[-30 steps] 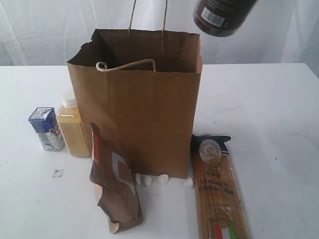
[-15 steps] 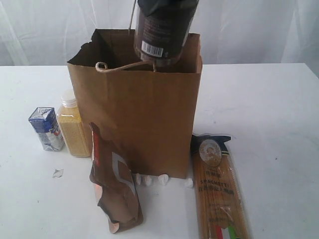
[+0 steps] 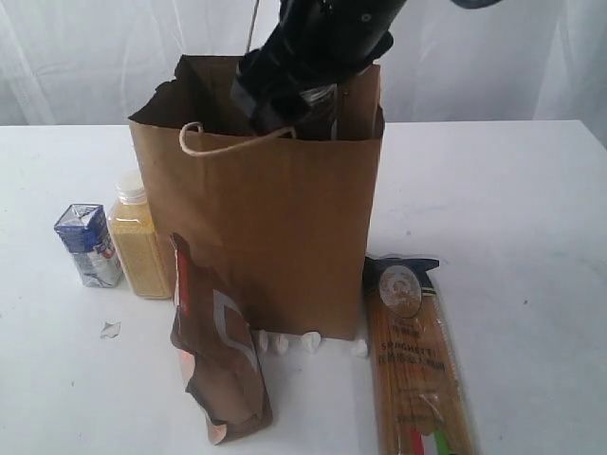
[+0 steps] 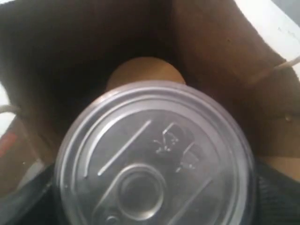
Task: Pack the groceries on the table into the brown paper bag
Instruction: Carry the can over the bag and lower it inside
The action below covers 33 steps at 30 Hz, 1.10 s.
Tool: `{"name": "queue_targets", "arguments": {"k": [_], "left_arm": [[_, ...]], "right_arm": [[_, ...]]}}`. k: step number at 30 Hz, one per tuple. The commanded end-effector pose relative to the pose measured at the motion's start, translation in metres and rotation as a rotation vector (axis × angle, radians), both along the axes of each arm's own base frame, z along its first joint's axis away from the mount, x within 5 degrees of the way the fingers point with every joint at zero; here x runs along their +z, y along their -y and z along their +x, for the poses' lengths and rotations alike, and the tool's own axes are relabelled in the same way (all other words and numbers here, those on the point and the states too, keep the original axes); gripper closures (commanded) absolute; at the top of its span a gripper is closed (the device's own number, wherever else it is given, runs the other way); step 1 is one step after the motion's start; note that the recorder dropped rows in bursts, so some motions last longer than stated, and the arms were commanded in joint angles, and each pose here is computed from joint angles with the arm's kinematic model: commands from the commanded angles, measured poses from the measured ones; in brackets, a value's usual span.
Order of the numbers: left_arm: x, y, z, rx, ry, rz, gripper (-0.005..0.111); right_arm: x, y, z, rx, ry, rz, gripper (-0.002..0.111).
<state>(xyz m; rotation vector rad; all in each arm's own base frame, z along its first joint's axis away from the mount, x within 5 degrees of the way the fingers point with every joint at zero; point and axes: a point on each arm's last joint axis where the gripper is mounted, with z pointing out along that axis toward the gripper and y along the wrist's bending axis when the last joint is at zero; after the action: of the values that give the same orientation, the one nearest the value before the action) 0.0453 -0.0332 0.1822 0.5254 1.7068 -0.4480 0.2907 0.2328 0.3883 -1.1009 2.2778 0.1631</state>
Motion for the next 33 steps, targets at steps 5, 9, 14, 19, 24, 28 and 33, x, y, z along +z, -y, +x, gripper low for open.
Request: {"name": "queue_targets", "arguments": {"k": [5, 9, 14, 19, 24, 28, 33], "left_arm": [[-0.001, 0.0, -0.001, -0.004, -0.009, -0.006, 0.106], [-0.001, 0.0, -0.001, -0.004, -0.009, -0.006, 0.106], [-0.001, 0.0, -0.001, -0.004, -0.009, -0.006, 0.106], [-0.001, 0.0, -0.001, -0.004, -0.009, -0.006, 0.106], [-0.001, 0.0, -0.001, -0.004, -0.009, -0.006, 0.106], [-0.001, 0.0, -0.001, -0.004, -0.009, -0.006, 0.106], [-0.001, 0.0, -0.001, -0.004, -0.009, -0.006, 0.106]], "right_arm": [[-0.019, -0.009, 0.016, 0.006, 0.004, -0.052, 0.108], [-0.033, -0.013, 0.023, 0.003, -0.025, -0.084, 0.108], [-0.036, -0.015, 0.026, 0.004, -0.017, -0.081, 0.108], [0.002, -0.02, 0.026, 0.004, 0.09, 0.059, 0.108], [0.027, -0.033, 0.023, 0.033, 0.172, 0.194, 0.108], [0.021, -0.041, 0.027, 0.046, 0.142, 0.225, 0.108], [-0.001, -0.056, 0.034, 0.077, 0.078, 0.226, 0.108]]}}
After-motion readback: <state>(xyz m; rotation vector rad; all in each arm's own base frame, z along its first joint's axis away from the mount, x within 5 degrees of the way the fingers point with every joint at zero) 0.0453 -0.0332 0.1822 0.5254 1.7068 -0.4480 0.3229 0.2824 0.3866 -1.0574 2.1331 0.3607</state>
